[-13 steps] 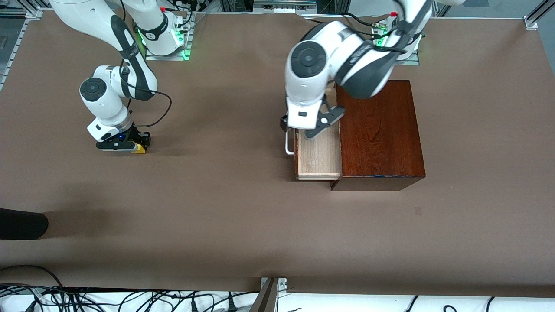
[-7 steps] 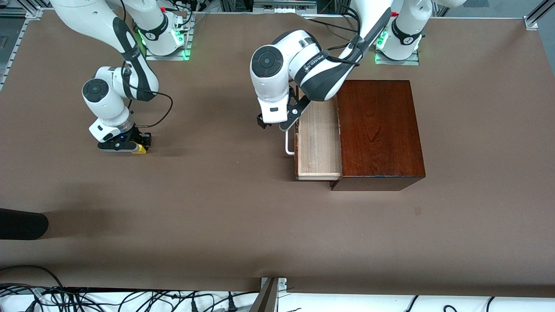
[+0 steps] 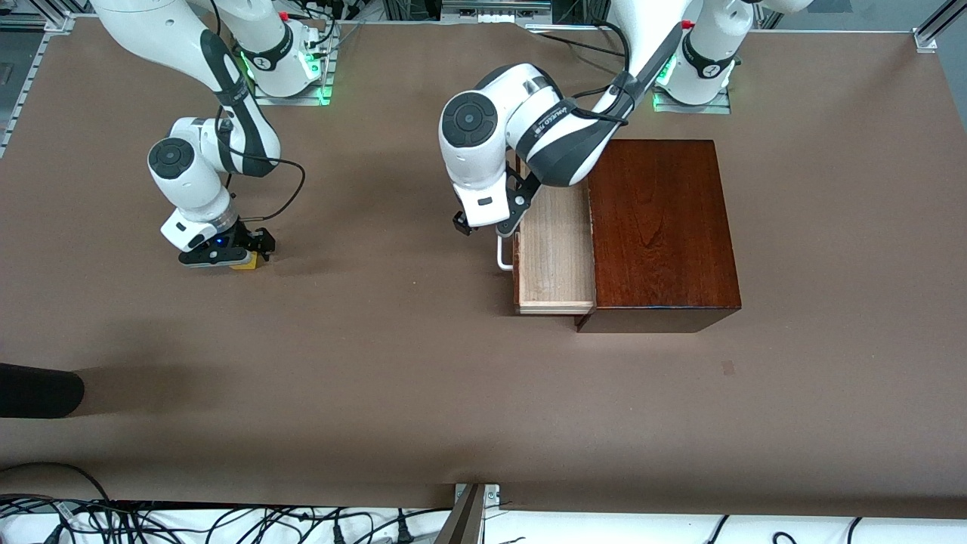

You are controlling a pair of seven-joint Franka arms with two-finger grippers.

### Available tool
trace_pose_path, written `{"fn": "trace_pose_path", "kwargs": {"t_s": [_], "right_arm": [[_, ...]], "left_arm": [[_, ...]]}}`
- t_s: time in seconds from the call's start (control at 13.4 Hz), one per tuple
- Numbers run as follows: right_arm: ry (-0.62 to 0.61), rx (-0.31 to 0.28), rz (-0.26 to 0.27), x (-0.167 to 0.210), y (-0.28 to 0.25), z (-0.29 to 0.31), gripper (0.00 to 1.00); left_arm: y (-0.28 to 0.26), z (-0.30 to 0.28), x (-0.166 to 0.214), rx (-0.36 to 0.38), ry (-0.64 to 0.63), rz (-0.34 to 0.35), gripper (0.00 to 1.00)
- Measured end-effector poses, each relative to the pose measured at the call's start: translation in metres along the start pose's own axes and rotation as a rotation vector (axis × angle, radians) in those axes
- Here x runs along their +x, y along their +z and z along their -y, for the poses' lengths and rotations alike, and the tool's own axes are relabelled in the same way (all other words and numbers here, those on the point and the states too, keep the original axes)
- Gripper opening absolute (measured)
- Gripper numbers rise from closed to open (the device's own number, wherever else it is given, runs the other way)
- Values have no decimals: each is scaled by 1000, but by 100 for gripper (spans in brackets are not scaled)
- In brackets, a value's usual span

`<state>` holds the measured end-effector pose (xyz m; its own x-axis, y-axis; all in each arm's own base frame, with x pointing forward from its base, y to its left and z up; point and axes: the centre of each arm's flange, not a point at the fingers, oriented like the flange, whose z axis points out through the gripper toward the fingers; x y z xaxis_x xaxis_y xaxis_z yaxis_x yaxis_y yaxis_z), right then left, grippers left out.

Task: Open drawer, take yellow block, close drawer
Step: 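Lower the cube onto the table while the left gripper reaches the drawer, then push the drawer into the box with the left gripper while the right gripper withdraws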

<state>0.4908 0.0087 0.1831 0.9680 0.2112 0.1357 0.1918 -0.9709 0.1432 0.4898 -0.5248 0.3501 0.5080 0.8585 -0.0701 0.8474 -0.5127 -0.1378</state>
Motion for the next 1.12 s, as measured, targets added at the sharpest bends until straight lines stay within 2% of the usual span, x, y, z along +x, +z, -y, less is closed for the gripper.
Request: {"fn": "trace_pose_path", "kwargs": {"t_s": [0.22, 0.37, 0.45, 0.52, 0.75, 0.9, 1.12], "right_arm": [[-115, -4, 7, 0, -4, -12, 100], [-152, 7, 31, 1, -11, -20, 100], [-159, 20, 47, 5, -17, -22, 100], [-162, 34, 58, 9, -26, -23, 100], [-157, 64, 56, 24, -56, -28, 100], [-156, 78, 54, 38, -75, -31, 100], [-161, 109, 93, 73, -118, -38, 100]], "left_arm": [[2, -2, 3, -7, 29, -30, 35], [5, -3, 6, -9, 51, -49, 15], [8, -5, 10, -5, 65, -57, 6], [14, -8, 19, 2, 68, -64, 1], [23, -18, 49, 8, 78, -77, 1], [18, -22, 55, -6, 108, -79, 1], [9, -26, 61, -24, 163, -106, 1]]}}
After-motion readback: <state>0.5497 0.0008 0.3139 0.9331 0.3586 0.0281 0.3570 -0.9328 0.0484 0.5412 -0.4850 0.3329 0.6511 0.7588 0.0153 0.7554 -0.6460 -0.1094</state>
